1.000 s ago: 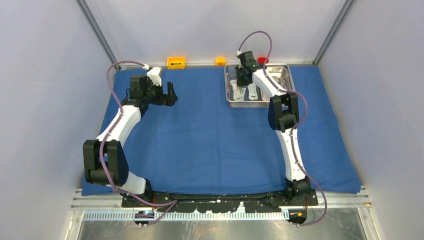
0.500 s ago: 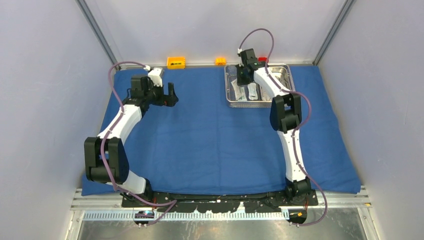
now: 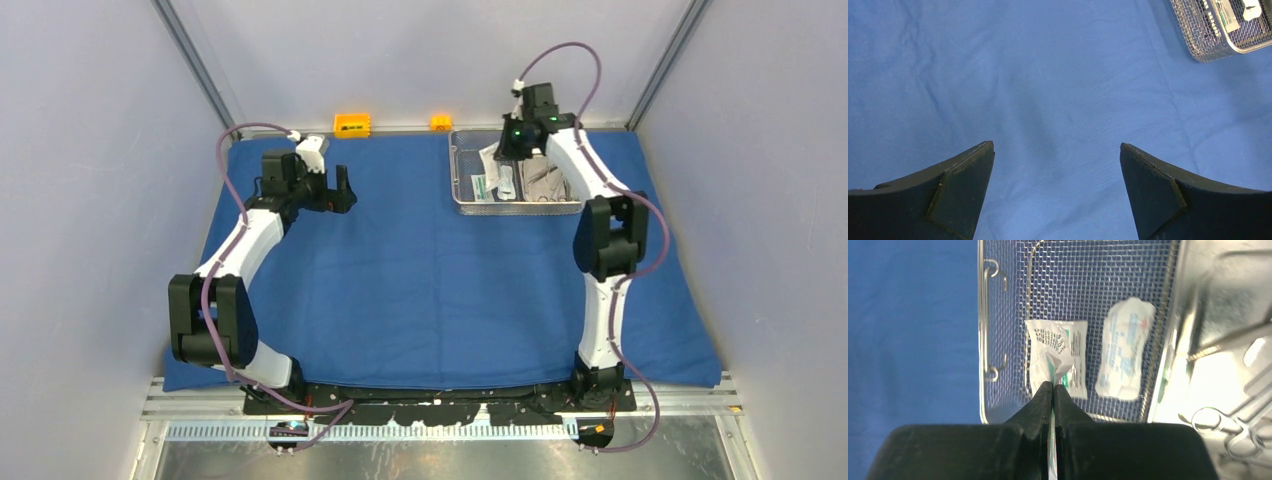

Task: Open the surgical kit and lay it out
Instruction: Pick up the medical item from the container, then place the medical item in the surgical kit.

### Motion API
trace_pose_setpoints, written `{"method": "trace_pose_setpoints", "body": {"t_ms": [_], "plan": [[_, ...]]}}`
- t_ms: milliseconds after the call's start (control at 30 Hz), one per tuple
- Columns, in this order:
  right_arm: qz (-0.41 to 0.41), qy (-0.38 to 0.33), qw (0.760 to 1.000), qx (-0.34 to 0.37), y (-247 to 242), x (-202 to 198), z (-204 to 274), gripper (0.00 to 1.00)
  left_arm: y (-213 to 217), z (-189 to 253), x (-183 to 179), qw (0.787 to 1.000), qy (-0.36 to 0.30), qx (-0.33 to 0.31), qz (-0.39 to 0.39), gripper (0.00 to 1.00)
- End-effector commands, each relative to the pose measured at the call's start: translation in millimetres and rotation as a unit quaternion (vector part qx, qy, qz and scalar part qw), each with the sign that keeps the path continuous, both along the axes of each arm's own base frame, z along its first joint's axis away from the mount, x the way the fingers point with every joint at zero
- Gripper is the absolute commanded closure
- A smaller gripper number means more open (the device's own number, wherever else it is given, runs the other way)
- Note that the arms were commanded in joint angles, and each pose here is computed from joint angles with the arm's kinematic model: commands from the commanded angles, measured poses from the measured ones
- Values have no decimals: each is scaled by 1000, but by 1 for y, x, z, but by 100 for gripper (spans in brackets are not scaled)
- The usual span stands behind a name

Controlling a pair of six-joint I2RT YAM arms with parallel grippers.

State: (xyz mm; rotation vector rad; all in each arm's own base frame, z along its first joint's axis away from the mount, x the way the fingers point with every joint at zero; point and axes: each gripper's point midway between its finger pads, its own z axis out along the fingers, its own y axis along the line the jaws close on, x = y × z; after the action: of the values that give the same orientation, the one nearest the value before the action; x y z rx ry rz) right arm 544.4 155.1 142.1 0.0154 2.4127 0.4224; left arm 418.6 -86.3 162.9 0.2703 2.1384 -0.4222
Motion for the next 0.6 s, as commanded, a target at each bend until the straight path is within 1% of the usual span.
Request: {"method": "trace_pose_setpoints", "body": {"t_ms": [0, 67, 133, 200, 233, 267, 300, 367, 467, 567], "plan": [[4, -65, 996, 61, -24, -24, 83, 100, -3, 29, 8, 999, -41, -1, -8, 1], [-2, -68, 995, 73, -43, -45, 95, 100, -3, 32, 8, 999, -47, 2, -12, 1], [-10, -63, 995, 83, -63, -70, 98, 100, -3, 33, 8, 998, -53, 7, -16, 1], [-27, -57, 994, 85, -89, -96, 95, 99, -2, 33, 9, 998, -54, 10, -15, 1], [-31, -46, 995, 86, -96, -114, 85, 100, -1, 32, 11, 998, -59, 19, -20, 1], [-32, -52, 995, 83, -103, -126, 87, 100, -1, 31, 12, 998, -59, 22, -21, 1], [-33, -43, 995, 80, -107, -144, 77, 100, -1, 30, 13, 998, -59, 23, -21, 1], [-26, -48, 996, 73, -113, -175, 76, 100, -2, 26, 14, 998, -54, 19, -21, 1], [4, -41, 999, 30, -119, -212, 69, 100, -7, 20, 17, 999, -45, 10, -26, 1], [-6, -20, 1000, -11, -134, -237, 57, 100, -13, 14, 19, 999, -32, -11, -23, 1]]}}
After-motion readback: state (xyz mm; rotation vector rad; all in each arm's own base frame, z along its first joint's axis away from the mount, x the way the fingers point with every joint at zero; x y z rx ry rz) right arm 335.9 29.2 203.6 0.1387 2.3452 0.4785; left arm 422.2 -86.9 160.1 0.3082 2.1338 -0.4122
